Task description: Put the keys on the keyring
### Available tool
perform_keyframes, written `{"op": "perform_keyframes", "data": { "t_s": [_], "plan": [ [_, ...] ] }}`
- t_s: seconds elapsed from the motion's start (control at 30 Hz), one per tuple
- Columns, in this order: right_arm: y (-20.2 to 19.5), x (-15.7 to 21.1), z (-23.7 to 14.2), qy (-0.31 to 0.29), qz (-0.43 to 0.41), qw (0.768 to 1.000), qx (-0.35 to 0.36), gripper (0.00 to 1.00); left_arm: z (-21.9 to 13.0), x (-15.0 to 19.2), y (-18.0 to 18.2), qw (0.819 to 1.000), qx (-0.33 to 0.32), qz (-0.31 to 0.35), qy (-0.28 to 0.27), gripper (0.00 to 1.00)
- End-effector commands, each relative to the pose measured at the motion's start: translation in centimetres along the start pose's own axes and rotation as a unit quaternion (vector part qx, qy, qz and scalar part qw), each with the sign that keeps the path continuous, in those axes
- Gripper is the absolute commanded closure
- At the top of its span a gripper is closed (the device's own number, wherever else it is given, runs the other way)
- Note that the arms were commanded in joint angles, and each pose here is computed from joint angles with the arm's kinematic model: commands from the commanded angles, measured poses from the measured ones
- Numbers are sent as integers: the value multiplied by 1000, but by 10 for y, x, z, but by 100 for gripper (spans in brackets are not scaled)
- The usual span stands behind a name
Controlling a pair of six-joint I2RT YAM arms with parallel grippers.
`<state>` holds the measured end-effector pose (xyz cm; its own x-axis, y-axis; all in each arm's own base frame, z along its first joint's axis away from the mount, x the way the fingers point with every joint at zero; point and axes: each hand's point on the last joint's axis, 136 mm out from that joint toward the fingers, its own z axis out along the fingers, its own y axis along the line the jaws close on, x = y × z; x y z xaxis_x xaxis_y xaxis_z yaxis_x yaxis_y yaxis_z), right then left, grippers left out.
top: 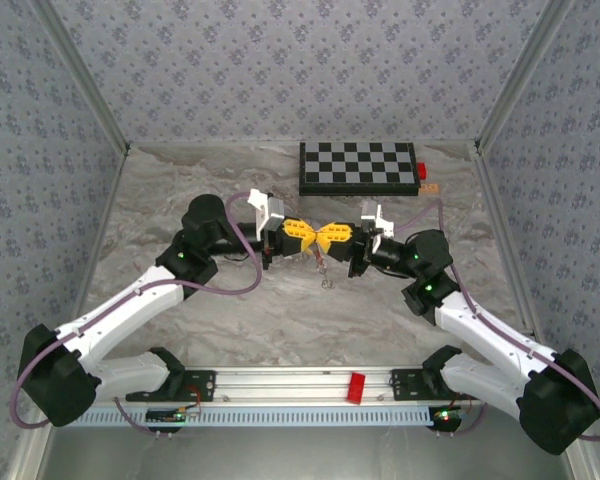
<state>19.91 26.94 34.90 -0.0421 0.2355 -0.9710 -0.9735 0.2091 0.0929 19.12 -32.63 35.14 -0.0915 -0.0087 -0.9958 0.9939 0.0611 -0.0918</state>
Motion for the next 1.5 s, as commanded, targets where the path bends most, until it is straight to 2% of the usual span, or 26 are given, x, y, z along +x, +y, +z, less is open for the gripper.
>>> {"op": "perform_keyframes", "data": {
  "t_s": [0.0, 0.03, 0.1, 0.17, 0.5, 0.77, 1.13, 1.47],
  "plan": [
    [6, -6, 1, -4, -9, 1000, -9, 100, 1, -10, -11, 999, 24, 24, -4, 100],
    [5, -4, 0, -1, -8, 1000, -5, 100, 1, -8, -10, 999, 23, 26, 0, 100],
    [1, -2, -3, 10, -8, 1000, 10, 88, 0, -6, -10, 999, 19, 32, 13, 100],
    [-3, 2, -8, 28, -7, 999, 25, 83, 0, 0, -7, 999, 14, 32, 29, 100],
    [-12, 28, -30, 191, -8, 977, 91, 75, -1, 32, 4, 992, 2, 41, 121, 100],
    [-13, 46, -26, 281, -1, 956, 82, 73, -2, 50, 12, 985, -4, 44, 165, 100],
    [-15, 61, -20, 344, 0, 936, 74, 69, -4, 59, 6, 983, 13, 40, 176, 100],
    [-12, 67, -12, 349, -6, 935, 58, 72, -2, 59, 2, 984, 28, 34, 173, 100]
  ]
}}
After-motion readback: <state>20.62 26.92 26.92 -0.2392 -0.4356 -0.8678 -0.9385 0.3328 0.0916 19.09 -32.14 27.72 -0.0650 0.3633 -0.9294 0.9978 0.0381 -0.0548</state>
